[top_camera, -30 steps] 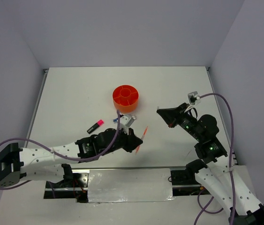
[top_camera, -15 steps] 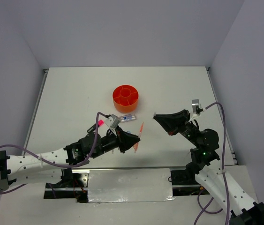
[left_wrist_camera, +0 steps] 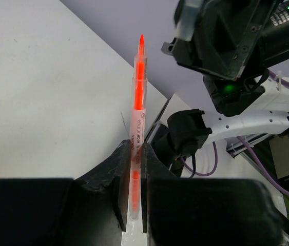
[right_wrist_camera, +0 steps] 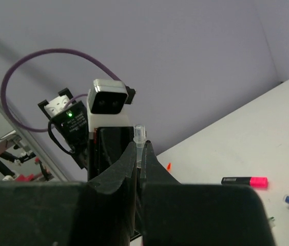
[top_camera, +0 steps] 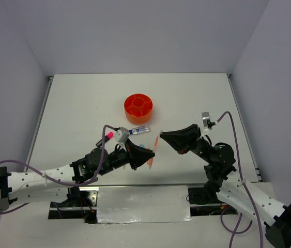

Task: Sort the stationery into containers
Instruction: Close the pen cap on the pen.

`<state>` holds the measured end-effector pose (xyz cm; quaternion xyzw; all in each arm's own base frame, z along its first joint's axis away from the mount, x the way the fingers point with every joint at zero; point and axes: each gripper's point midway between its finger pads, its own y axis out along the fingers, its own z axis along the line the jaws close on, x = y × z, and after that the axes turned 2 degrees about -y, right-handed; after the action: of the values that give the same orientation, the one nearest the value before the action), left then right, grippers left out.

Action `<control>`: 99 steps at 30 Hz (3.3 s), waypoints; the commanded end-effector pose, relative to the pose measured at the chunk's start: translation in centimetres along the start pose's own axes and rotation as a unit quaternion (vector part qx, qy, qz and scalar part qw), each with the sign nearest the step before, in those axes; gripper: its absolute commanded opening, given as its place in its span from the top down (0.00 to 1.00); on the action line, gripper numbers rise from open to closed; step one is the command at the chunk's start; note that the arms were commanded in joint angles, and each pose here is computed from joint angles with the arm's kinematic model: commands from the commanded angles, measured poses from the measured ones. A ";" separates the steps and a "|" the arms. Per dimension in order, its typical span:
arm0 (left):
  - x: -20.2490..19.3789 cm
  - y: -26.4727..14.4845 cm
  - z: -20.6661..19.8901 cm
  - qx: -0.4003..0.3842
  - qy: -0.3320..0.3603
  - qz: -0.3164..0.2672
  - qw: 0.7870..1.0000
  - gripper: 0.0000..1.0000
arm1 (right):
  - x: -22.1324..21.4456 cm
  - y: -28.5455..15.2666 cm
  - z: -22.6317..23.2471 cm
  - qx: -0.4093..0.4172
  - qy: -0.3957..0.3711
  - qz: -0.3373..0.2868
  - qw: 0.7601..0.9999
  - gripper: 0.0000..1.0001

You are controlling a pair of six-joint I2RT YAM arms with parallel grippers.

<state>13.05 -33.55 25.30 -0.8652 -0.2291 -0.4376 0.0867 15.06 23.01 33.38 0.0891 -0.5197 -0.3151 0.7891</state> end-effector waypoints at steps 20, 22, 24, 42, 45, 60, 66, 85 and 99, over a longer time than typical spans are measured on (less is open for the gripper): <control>1.5 -0.6 -1.1 -0.022 0.003 -0.031 0.999 0.96 | 1.0 1.5 -0.8 -0.011 -0.026 -0.029 0.999 1.00; 1.4 -0.5 -0.9 -0.018 0.003 -0.028 0.999 0.96 | 1.0 1.6 -1.0 -0.016 -0.028 -0.027 0.999 1.00; 1.3 -0.5 -0.8 -0.017 0.004 -0.026 1.000 0.96 | 1.1 1.5 -1.0 -0.018 -0.031 -0.029 0.999 1.00; 1.5 -0.5 -0.5 -0.007 0.004 -0.029 1.000 0.95 | -0.7 1.5 -1.6 -0.018 -0.018 0.005 1.000 1.00; 1.6 -0.5 -0.7 -0.010 0.004 -0.031 0.999 0.96 | -1.1 1.5 -1.8 -0.020 -0.017 0.012 1.000 1.00; 1.7 -0.5 -0.4 -0.003 0.002 -0.035 0.999 0.95 | -1.1 1.2 -1.9 -0.024 -0.013 0.011 1.000 1.00; 1.5 -0.3 -0.4 -0.003 0.004 -0.030 1.000 0.95 | 0.8 2.1 -2.4 -0.058 -0.037 0.001 0.998 1.00; 2.6 -0.2 -0.4 0.010 0.014 -0.041 0.999 0.93 | -0.4 1.6 -1.8 -0.037 -0.019 0.018 0.999 1.00; 2.9 0.5 -1.1 -0.002 0.014 -0.041 0.999 0.93 | -1.5 1.2 -2.4 -0.042 -0.010 0.028 0.999 1.00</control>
<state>13.92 -32.97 24.22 -0.8556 -0.2412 -0.4419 0.1205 17.83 24.41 30.72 0.0152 -0.5059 -0.3142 0.8032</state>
